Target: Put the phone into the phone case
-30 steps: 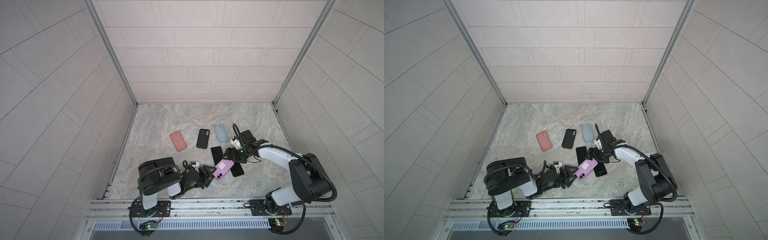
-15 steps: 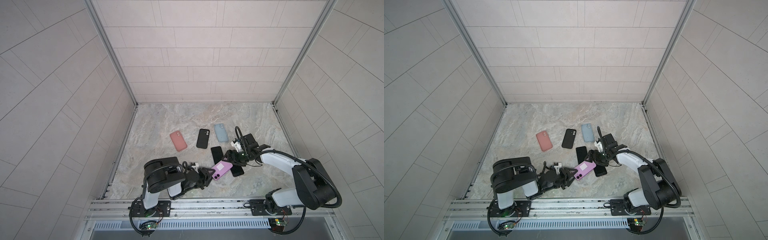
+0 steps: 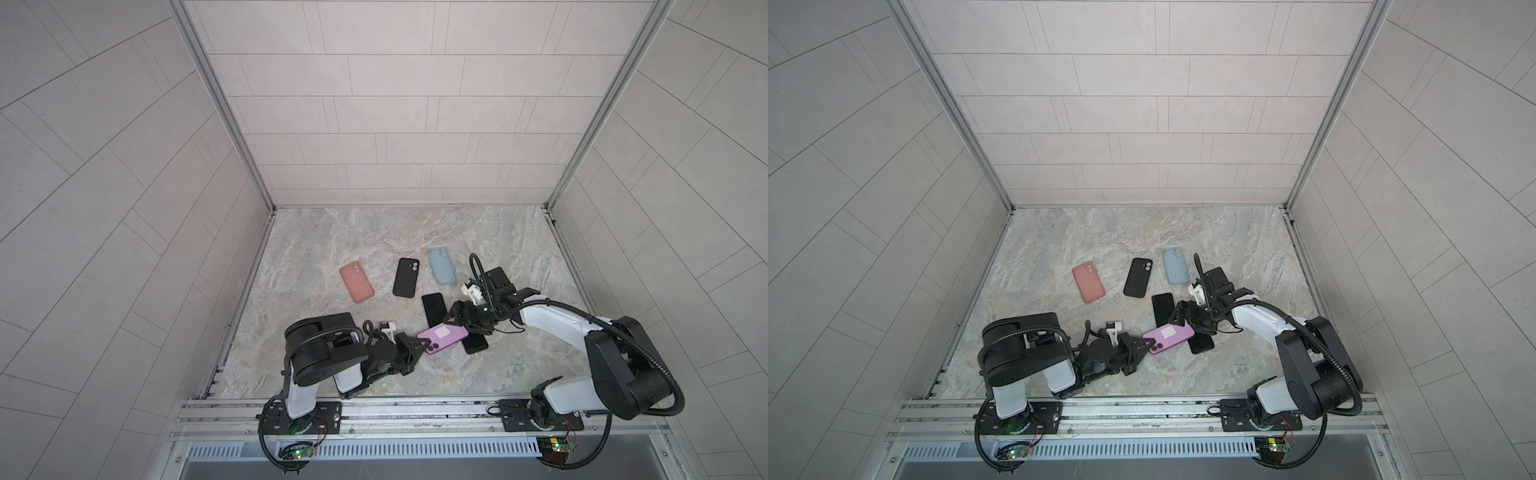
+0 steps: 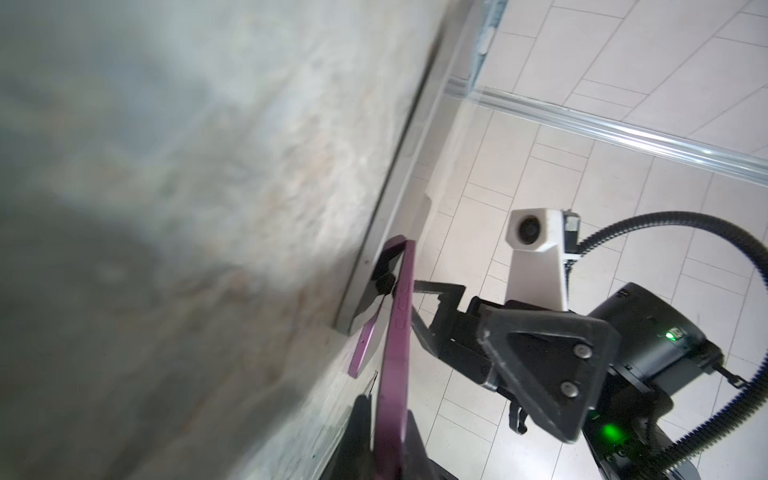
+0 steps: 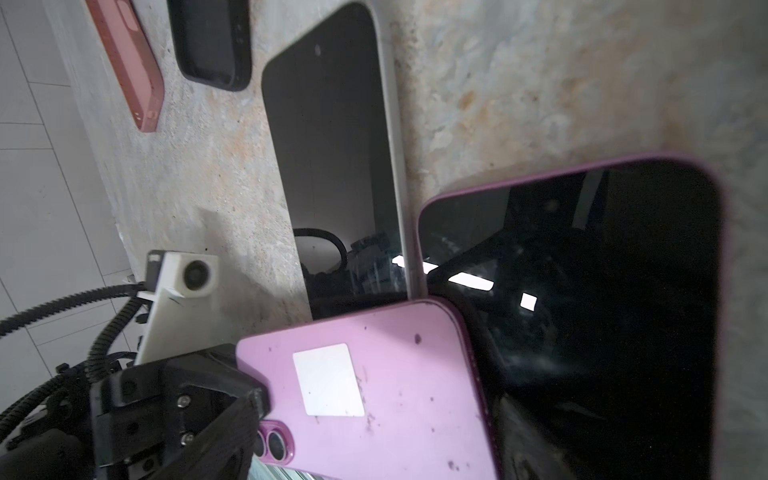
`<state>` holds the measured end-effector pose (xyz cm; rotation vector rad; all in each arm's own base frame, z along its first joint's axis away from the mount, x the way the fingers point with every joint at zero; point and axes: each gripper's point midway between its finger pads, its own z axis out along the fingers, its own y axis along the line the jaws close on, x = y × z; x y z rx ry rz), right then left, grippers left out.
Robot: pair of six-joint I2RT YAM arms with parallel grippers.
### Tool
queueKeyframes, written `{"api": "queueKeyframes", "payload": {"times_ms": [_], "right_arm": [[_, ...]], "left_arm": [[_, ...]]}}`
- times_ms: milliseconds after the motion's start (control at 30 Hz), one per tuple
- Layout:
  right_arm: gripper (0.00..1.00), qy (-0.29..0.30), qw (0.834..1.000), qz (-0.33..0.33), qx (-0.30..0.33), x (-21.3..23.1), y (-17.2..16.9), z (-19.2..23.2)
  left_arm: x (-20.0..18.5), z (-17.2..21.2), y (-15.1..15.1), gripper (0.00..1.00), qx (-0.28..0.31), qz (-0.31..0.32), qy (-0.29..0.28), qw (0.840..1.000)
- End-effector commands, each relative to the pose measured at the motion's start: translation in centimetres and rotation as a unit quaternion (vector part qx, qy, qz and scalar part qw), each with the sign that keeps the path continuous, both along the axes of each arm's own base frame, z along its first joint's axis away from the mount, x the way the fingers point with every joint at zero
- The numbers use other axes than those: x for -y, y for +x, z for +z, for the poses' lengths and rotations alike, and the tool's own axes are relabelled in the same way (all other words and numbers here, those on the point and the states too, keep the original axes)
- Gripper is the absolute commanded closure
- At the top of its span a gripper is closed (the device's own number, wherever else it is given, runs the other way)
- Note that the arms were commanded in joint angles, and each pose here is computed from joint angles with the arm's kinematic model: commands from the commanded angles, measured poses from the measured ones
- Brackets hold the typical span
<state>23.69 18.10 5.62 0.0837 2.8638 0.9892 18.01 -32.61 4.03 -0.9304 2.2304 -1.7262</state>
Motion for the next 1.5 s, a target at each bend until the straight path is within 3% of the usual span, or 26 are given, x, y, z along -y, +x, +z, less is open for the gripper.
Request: {"api": "queueKeyframes", "payload": {"times_ms": [0, 233, 333, 367, 400, 533, 633, 800, 900, 1000, 1067, 1133, 1200, 1233, 1267, 1333, 1433, 1467], "right_arm": [[0.08, -0.032, 0.999, 0.018, 0.028, 0.8, 0.1, 2.6], [0.07, -0.132, 0.978, 0.002, 0.163, 4.7, 1.9, 11.4], [0.07, -0.11, 0.966, 0.0, 0.235, 4.5, 2.0, 15.9], [0.07, -0.096, 0.96, 0.002, 0.262, 4.3, 1.9, 17.3], [0.07, -0.079, 0.952, 0.007, 0.296, 4.0, 1.8, 18.8], [0.07, -0.05, 0.917, 0.004, 0.396, 4.0, 1.3, 22.8], [0.09, -0.035, 0.898, 0.011, 0.439, 3.8, 0.8, 24.3], [0.14, 0.008, 0.877, 0.024, 0.479, 2.9, -0.1, 26.3], [0.14, 0.047, 0.881, 0.058, 0.468, 1.5, -1.0, 27.1], [0.17, 0.085, 0.905, 0.086, 0.409, 0.0, -1.6, 26.7], [0.17, 0.093, 0.919, 0.079, 0.375, -0.3, -1.4, 26.3], [0.16, 0.093, 0.936, 0.047, 0.337, -0.1, -0.7, 25.6], [0.14, 0.108, 0.95, 0.013, 0.294, -0.3, -0.1, 25.1], [0.14, 0.116, 0.957, -0.002, 0.266, -0.5, 0.2, 24.7], [0.14, 0.122, 0.963, -0.009, 0.241, -0.8, 0.3, 24.4], [0.14, 0.144, 0.971, -0.002, 0.192, -1.7, 0.1, 23.9], [0.15, 0.189, 0.97, 0.03, 0.149, -3.3, -0.3, 24.6], [0.15, 0.202, 0.969, 0.038, 0.139, -3.7, -0.3, 24.8]], "left_arm": [[-1.7, -2.9, -0.4, 1.0, -0.028, -0.005, 0.066, 0.997], [-2.3, 1.7, 1.4, 1.0, 0.02, -0.038, 0.105, 0.994], [-3.3, 6.7, 3.5, 1.0, 0.063, -0.039, 0.117, 0.99], [-4.0, 9.6, 4.4, 1.0, 0.102, -0.036, 0.123, 0.987], [-5.1, 11.5, 4.9, 1.0, 0.125, -0.035, 0.155, 0.979], [-9.4, 20.2, 6.0, 1.0, 0.226, -0.054, 0.27, 0.934], [-10.1, 24.4, 5.7, 1.0, 0.293, -0.11, 0.324, 0.893], [-10.1, 27.1, 5.1, 1.0, 0.4, -0.189, 0.391, 0.807], [-10.9, 27.8, 5.5, 1.0, 0.464, -0.2, 0.439, 0.743], [-10.6, 29.4, 4.6, 1.0, 0.586, -0.22, 0.455, 0.633], [-10.6, 30.5, 3.6, 1.0, 0.667, -0.219, 0.46, 0.543], [-10.0, 30.5, 0.9, 1.0, 0.764, -0.247, 0.442, 0.399], [-9.7, 29.1, -1.8, 1.0, 0.835, -0.263, 0.423, 0.233], [-9.7, 28.8, -1.9, 1.0, 0.85, -0.244, 0.432, 0.18], [-9.8, 28.8, -1.5, 1.0, 0.854, -0.226, 0.446, 0.144], [-9.9, 28.1, -1.2, 1.0, 0.854, -0.227, 0.465, 0.057], [-9.6, 27.2, -0.9, 1.0, 0.844, -0.242, 0.478, -0.038], [-9.5, 26.8, -0.7, 1.0, 0.838, -0.248, 0.483, -0.057]]}}
